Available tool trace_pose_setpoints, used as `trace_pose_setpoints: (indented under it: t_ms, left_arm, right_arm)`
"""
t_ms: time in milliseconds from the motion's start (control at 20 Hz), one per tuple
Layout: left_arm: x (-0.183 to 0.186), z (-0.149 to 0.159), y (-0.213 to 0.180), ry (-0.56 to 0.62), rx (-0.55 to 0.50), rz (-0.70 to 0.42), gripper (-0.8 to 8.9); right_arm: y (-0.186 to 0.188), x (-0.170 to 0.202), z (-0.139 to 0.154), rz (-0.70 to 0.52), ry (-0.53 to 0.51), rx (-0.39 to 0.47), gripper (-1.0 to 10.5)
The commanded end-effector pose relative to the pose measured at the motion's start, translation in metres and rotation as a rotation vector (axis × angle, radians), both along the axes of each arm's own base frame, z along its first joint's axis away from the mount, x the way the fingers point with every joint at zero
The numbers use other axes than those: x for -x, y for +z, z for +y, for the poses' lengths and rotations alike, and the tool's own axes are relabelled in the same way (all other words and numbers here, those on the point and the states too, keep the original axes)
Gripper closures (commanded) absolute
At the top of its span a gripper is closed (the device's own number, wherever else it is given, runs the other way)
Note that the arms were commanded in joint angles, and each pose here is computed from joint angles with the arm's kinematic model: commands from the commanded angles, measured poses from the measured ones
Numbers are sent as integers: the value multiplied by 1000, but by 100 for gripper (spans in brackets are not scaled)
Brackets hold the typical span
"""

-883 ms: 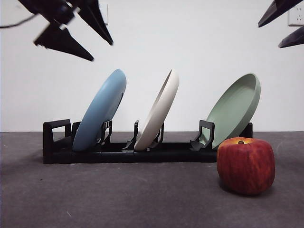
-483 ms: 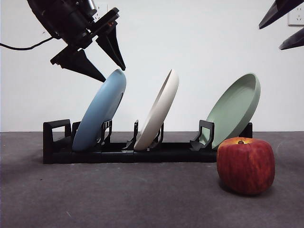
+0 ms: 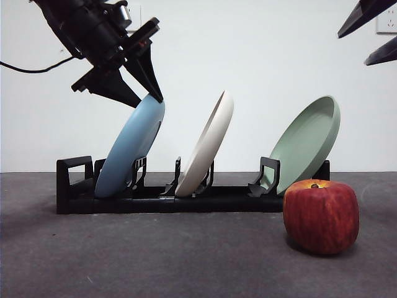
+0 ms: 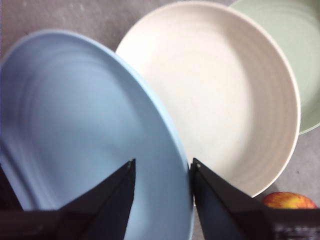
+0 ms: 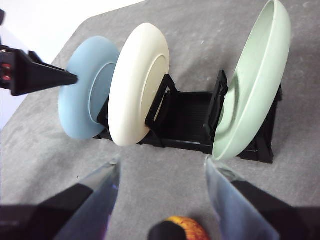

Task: Take the blue plate from the plate rack,put the plate on the table,take the apple from the table,put the apple in the plate

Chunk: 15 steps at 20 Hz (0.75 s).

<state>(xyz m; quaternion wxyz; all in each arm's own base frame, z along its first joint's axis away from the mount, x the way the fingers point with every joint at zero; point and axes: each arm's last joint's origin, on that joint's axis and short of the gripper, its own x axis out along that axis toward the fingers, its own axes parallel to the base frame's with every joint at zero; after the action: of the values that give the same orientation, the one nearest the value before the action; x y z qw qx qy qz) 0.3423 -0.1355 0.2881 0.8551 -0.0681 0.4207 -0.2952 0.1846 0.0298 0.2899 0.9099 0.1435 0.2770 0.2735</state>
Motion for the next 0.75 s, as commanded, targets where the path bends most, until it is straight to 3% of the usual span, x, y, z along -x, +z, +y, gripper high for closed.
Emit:
trace_pose_setpoints:
  t_ms: [50,150,400,750]
  left_arm:
    - [0,-4,-5,-19,-17,2,653]
    - [1,-5,-6,-22,-23,12,834]
    - [8,-9,15,-56,12,-26,822]
    - [68,-7,127,-155,65,-281,822]
  right_arm:
    - [0,1,0,2,5,6,663]
    - [0,1,0,10,5,7,663]
    - [-1,1,0,15,5,7,663]
    - [-1,1,0,18,2,9,663]
